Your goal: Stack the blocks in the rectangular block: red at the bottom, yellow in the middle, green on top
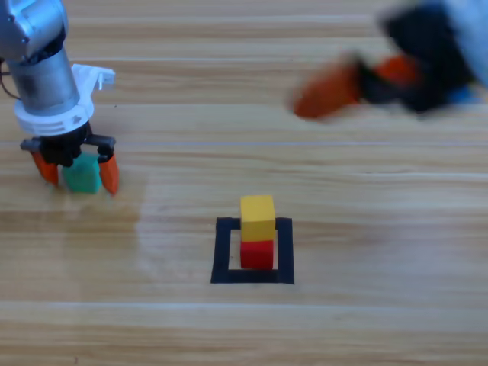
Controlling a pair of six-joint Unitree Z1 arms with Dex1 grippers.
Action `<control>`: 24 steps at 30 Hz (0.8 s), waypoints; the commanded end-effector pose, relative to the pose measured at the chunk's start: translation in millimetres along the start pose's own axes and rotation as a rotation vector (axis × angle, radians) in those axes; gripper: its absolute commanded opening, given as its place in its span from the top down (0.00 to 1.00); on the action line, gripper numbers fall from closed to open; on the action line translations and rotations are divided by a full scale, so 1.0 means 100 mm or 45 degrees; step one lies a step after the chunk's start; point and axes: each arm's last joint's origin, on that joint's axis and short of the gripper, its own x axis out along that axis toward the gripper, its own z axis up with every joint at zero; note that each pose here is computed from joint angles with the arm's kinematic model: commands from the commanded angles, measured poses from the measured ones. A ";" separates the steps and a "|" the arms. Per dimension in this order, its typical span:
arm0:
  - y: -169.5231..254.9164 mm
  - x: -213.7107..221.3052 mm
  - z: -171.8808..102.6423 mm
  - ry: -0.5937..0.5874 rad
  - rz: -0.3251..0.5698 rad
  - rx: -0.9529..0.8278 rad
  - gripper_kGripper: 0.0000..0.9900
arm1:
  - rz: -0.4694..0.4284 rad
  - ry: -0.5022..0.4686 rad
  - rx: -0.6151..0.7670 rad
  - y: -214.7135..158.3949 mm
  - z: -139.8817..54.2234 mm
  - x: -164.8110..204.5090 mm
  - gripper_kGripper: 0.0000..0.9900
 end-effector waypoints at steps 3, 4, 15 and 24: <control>0.07 0.24 0.06 0.038 0.025 -0.057 0.05 | -0.187 -0.090 -0.175 -0.43 -0.18 -0.33 0.01; 0.07 0.25 0.06 0.040 0.023 -0.059 0.07 | -0.195 -0.038 -0.172 -0.45 -0.18 -0.19 0.01; 0.04 0.28 -0.02 0.052 0.021 -0.057 0.75 | -0.226 0.261 -0.169 -0.53 -0.14 0.47 0.01; -0.61 -0.56 -0.26 -0.081 0.001 -0.010 1.00 | -0.229 0.280 -0.168 -0.54 -0.16 0.51 0.01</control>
